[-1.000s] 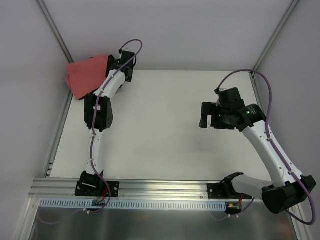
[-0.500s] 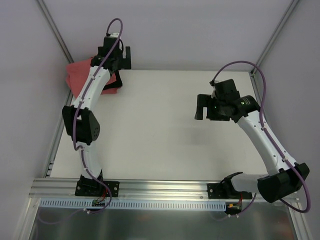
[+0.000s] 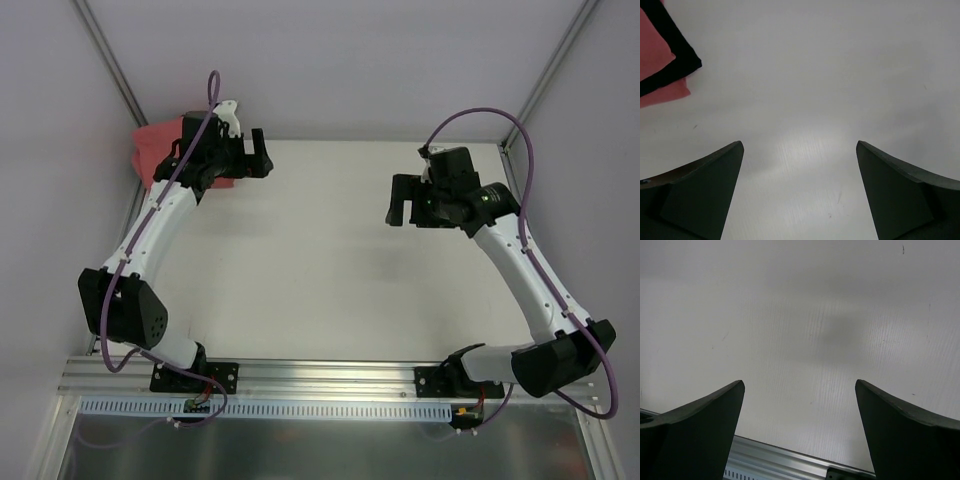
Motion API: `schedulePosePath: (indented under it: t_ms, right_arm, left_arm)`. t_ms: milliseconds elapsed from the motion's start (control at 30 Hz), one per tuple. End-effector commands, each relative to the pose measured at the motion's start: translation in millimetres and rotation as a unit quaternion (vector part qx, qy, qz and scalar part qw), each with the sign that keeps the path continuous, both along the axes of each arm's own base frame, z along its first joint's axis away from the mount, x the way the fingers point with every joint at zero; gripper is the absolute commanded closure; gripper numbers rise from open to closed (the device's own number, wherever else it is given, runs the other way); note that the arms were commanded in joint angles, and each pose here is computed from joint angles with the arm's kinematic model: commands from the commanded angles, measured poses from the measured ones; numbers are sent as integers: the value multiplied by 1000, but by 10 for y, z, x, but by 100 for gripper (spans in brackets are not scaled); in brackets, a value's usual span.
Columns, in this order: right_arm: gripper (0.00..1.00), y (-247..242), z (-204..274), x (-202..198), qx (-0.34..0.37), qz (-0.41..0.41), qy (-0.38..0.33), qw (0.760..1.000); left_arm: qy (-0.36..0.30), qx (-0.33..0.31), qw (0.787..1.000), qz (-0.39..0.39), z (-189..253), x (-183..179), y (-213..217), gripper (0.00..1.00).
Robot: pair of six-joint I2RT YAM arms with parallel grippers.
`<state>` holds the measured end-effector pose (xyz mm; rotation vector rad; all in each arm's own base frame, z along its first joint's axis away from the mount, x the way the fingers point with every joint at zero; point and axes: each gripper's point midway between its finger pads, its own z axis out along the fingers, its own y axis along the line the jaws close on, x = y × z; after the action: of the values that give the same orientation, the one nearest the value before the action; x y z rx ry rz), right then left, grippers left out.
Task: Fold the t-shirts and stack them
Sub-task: Put the neatly folded tshirt into the corner of the board with the left arm
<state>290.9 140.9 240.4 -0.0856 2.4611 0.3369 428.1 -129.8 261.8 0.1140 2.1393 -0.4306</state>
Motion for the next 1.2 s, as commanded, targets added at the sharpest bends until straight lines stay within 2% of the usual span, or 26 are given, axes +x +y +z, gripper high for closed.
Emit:
schedulePosePath:
  t_ms: [0,333,567,1167]
  right_arm:
    - [0,-76,150,38,-3,-7,-46,999]
    - [0,-241,328,-55,-14,-19,-100,995]
    - [1,-255,321,-125,-5,-26,-98,995]
    - [1,-372,524,-231,-17,-20,-142,990]
  left_arm:
    - [-97,-55,993,-48,592,-109,-188,1]
    - [-118,-15,992,-53,654,-372,-80,1]
    - [-177,14,984,-26,871,-531,96,1]
    - [-162,2,986,-29,737,-815,126,1]
